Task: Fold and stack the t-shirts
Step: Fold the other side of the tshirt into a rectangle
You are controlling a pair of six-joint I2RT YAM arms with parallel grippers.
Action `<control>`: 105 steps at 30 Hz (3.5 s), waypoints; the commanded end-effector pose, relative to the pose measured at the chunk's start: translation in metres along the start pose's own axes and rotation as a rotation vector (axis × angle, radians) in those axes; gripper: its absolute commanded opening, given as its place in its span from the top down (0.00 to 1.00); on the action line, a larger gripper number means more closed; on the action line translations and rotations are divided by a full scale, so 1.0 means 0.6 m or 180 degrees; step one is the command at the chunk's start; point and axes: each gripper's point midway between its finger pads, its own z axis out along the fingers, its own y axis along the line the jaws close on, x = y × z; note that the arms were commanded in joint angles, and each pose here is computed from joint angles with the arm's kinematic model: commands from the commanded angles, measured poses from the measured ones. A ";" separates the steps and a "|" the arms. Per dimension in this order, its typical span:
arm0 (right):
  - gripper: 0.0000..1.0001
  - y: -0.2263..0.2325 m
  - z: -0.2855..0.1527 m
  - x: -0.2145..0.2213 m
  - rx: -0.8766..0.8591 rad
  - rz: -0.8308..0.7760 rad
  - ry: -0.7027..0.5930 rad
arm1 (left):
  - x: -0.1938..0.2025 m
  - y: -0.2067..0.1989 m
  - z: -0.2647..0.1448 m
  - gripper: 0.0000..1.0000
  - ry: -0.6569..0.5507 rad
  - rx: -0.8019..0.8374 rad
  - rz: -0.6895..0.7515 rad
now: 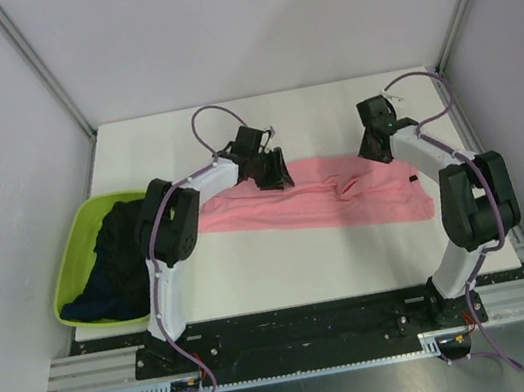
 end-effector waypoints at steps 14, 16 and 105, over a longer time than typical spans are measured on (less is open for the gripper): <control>0.59 -0.087 0.054 0.038 0.0526 0.0153 0.0385 | 0.030 -0.195 -0.016 0.48 -0.0147 0.0459 0.1052; 0.57 -0.084 0.058 0.037 0.0478 0.0157 0.0375 | 0.036 -0.218 -0.007 0.47 -0.0135 0.0527 0.1112; 0.89 -0.079 0.078 0.040 0.0137 0.0209 0.0241 | 0.048 -0.258 0.037 0.98 -0.0233 0.0377 0.1057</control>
